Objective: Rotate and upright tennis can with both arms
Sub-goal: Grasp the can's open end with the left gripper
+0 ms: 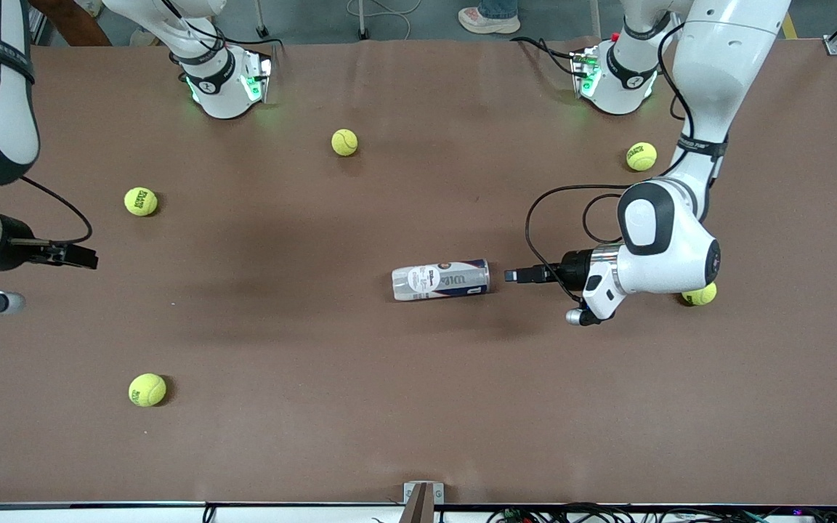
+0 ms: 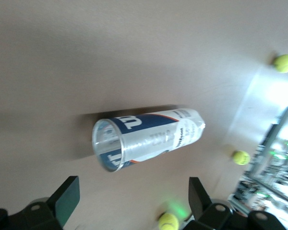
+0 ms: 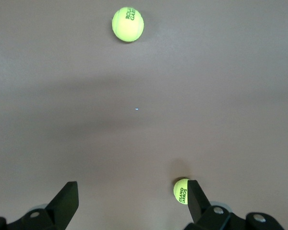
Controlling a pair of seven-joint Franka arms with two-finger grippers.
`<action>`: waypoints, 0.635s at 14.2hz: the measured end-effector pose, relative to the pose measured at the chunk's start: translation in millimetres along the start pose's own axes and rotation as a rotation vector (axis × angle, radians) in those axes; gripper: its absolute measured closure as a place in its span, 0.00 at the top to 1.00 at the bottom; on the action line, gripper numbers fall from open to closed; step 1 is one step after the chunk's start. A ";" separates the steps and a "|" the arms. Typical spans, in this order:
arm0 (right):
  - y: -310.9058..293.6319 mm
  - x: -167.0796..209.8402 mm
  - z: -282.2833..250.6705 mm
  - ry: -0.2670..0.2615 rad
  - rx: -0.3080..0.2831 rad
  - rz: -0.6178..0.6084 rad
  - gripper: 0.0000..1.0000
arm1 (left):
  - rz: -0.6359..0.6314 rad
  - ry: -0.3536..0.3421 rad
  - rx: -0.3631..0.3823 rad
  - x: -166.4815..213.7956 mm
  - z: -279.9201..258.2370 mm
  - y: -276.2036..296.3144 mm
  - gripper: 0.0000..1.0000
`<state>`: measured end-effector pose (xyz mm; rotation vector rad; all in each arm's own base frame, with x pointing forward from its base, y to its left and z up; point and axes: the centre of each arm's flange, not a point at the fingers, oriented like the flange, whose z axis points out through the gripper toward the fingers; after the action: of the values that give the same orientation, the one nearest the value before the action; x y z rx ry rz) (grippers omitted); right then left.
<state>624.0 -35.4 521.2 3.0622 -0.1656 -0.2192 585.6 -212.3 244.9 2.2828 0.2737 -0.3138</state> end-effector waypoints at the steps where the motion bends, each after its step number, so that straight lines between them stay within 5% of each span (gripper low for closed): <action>1: 0.3 -1.3 -4.8 0.009 0.001 0.000 1.00 | 0.002 0.012 -0.059 -2.1 8.8 -11.2 1.00; 5: 7.0 -0.3 -27.5 0.062 0.006 0.010 1.00 | 0.035 0.078 -0.251 -8.3 61.8 -53.8 1.00; 9: 1.1 -3.4 -39.5 0.066 0.023 -0.013 1.00 | 0.045 0.112 -0.313 -8.0 92.2 -78.7 1.00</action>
<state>626.3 -33.8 560.8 3.0893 -0.1454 -0.1173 542.3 -230.1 132.9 1.9960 0.3058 -0.1098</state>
